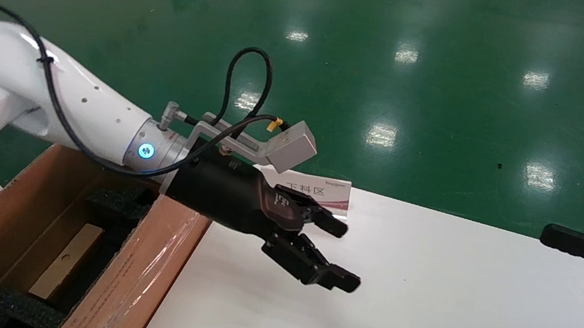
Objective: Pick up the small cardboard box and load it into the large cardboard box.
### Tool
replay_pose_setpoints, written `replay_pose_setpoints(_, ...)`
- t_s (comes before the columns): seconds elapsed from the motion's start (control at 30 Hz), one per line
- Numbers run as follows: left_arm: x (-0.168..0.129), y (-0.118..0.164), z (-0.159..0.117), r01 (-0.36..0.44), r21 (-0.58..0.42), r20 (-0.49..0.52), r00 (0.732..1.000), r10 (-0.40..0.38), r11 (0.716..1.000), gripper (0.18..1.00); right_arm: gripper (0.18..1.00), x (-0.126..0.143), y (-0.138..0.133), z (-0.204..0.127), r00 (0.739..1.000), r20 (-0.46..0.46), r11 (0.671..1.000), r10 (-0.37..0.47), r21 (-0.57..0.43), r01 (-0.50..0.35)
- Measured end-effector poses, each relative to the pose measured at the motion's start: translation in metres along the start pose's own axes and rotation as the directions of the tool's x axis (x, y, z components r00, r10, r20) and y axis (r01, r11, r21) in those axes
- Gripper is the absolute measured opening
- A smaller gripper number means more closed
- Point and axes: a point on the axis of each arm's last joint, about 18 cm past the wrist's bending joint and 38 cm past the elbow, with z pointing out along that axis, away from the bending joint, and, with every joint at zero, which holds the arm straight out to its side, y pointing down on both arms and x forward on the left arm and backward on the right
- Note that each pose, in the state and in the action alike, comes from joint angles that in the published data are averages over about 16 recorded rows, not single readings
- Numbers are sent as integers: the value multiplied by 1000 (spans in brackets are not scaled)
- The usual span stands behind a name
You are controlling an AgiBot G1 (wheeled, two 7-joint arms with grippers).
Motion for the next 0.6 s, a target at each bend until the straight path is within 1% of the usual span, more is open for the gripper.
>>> replay_pose_setpoints(0.17, 17, -2, -2, -73, 99, -49, 996, 78, 992, 1001, 1001, 0, 0, 0, 1000, 0, 1000, 0, 0, 0)
replay_pose_setpoints(0.3, 31, -3, -9, -134, 176, -66, 987, 148, 975, 1001, 1001, 0, 0, 0, 1000, 0, 1000, 0, 0, 0)
replay_pose_setpoints(0.43, 44, -4, -19, -198, 247, -64, 973, 221, 948, 1001, 1001, 0, 0, 0, 1000, 1, 1000, 0, 0, 0)
replay_pose_setpoints(0.6, 60, -4, -34, -284, 323, -38, 949, 313, 903, 1001, 1001, 0, 0, 0, 1000, 1, 1000, 0, 0, 0)
